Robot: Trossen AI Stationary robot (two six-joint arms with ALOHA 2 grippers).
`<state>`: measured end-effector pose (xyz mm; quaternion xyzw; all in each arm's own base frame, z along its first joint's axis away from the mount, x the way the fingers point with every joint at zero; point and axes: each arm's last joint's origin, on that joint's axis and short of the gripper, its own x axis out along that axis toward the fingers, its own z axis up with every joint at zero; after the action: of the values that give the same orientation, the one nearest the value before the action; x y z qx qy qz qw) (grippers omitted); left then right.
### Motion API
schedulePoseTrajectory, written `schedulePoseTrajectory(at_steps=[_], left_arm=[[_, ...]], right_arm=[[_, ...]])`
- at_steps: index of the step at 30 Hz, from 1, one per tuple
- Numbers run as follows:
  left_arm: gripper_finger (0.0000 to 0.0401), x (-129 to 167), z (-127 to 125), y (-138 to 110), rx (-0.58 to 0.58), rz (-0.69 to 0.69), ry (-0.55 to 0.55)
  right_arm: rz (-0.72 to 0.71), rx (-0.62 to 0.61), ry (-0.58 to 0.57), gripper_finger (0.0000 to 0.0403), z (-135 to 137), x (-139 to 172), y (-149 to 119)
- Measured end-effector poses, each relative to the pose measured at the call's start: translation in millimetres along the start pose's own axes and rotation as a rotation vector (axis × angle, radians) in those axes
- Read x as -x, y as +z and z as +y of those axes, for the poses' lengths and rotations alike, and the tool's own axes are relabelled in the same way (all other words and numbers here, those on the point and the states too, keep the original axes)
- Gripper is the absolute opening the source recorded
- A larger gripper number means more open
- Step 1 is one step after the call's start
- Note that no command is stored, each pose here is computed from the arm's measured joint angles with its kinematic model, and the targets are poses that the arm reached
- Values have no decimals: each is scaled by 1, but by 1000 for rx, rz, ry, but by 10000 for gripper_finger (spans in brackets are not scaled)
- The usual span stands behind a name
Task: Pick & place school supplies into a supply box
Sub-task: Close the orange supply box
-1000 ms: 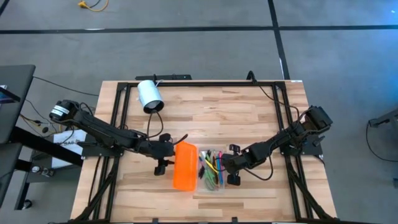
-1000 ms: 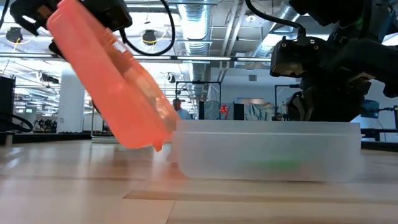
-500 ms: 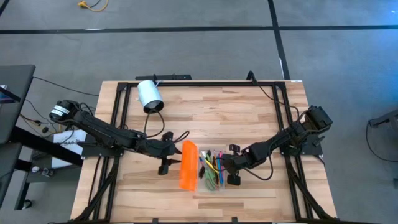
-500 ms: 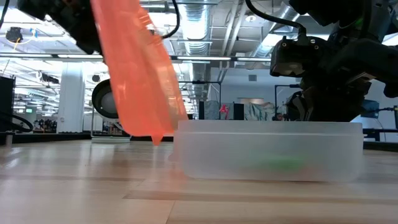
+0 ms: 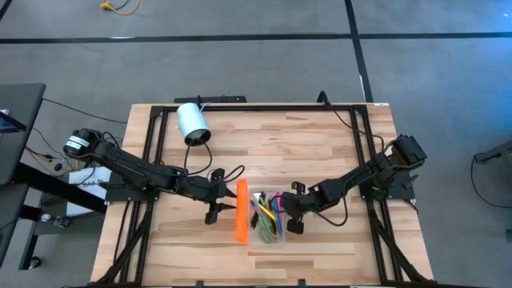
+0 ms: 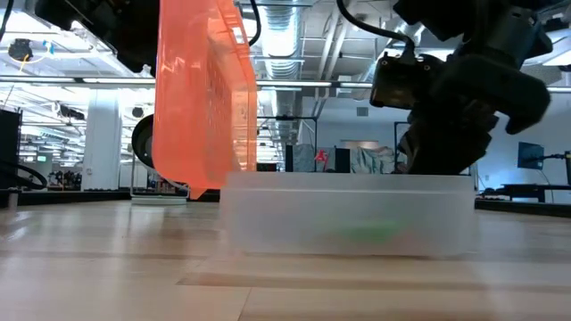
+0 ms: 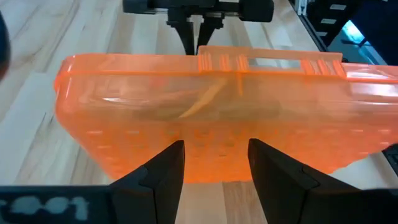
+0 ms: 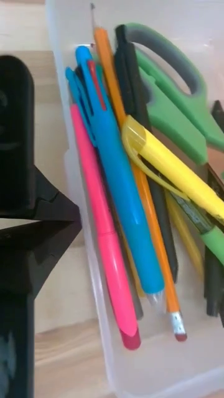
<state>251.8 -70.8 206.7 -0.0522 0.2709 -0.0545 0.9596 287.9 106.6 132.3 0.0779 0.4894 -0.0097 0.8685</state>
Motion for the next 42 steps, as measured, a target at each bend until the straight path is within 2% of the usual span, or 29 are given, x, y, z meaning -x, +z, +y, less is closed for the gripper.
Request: schedulePoseTrajectory(at_steps=[12,18,21,25,29,33,37,42], left_arm=[[169,0,-1,2,8,-19,-27],[169,-5,-2,6,17,-79,-17],[169,-18,-3,3,19,-64,-25],[169,-46,-7,0,23,21,-66],[169,-74,-14,10,-7,47,-102],[169,-94,-17,20,-43,65,-95],[169,-102,-16,32,-52,75,-83],[169,-102,-9,38,-23,97,-55]], right_arm=[[-31,-35,-5,0,-9,-1,7],[-36,-19,-4,0,-9,-1,8],[-39,-18,-5,0,-10,-1,9],[-39,-18,-4,0,-10,-1,9],[-27,-34,-9,0,-11,-1,7],[32,-112,-38,0,-13,-1,1],[109,-138,-72,0,-9,0,-10],[95,-122,-42,0,6,7,-14]])
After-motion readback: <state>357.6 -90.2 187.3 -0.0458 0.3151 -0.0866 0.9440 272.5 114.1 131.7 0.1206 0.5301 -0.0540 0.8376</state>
